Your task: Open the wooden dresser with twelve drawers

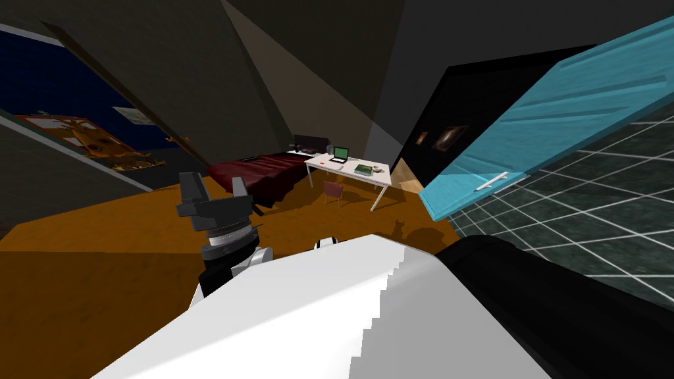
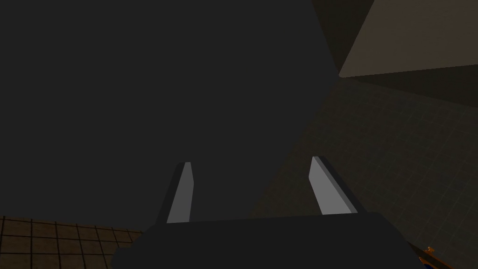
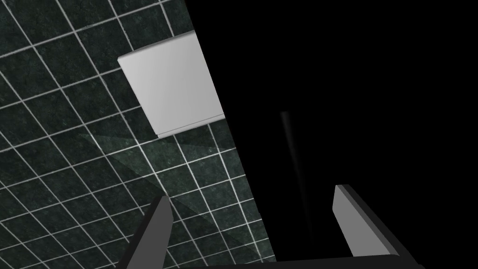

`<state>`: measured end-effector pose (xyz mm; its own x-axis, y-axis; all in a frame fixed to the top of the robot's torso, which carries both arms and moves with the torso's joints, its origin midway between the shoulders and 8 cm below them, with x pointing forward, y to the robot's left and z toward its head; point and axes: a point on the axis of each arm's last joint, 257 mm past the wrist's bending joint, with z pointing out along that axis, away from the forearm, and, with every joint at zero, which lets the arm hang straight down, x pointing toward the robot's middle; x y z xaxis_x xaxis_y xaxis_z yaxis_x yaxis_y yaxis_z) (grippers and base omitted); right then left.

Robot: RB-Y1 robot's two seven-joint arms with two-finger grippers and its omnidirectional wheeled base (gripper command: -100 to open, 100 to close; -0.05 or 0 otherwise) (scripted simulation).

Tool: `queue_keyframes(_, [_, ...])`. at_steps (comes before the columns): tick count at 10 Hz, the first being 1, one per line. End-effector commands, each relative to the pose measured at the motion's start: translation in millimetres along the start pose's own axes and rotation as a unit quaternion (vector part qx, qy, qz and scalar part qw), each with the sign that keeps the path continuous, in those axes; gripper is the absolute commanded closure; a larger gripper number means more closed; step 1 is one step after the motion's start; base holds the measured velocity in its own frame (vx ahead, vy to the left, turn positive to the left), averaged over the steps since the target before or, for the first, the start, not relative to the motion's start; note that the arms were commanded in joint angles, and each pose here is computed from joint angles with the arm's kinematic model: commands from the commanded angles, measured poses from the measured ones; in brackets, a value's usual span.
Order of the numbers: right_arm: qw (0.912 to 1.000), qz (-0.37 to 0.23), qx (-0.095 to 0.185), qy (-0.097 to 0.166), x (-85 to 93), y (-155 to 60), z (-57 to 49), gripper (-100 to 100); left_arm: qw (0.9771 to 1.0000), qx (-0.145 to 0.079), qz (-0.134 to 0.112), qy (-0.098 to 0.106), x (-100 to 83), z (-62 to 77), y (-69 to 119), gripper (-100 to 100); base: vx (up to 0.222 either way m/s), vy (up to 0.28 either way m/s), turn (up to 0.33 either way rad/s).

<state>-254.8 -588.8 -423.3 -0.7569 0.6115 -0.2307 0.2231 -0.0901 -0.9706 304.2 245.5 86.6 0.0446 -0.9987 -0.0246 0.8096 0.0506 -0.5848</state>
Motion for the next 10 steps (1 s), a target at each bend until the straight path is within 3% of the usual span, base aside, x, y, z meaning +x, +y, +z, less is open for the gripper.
queue_keyframes(1, [1.0000,-0.002,-0.003,-0.001,-8.8,-14.9,30.5,-100,1.0000,0.000,0.000,0.000,0.0,0.0,0.0,0,0.073,0.088,-0.005])
queue_keyframes(3, [1.0000,-0.002,-0.005,-0.004,-16.1,-26.1,51.0,-100,1.0000,0.000,0.000,0.000,0.0,0.0,0.0,0,0.063,0.104,0.002])
queue_keyframes(4, [1.0000,-0.003,-0.007,-0.001,-11.0,-20.5,44.4,-100,1.0000,0.000,0.000,0.000,0.0,0.0,0.0,0,0.027,0.041,-0.002])
queue_keyframes(5, [0.9999,-0.003,-0.011,-0.001,-10.9,-18.6,44.1,0,1.0000,0.000,0.000,0.000,0.0,0.0,0.0,0,0.004,0.008,-0.001])
queue_keyframes(10, [0.9998,-0.003,-0.019,0.000,-9.7,-12.9,40.4,0,1.0000,0.000,0.000,0.000,0.0,0.0,0.0,0,0.000,0.000,0.000])
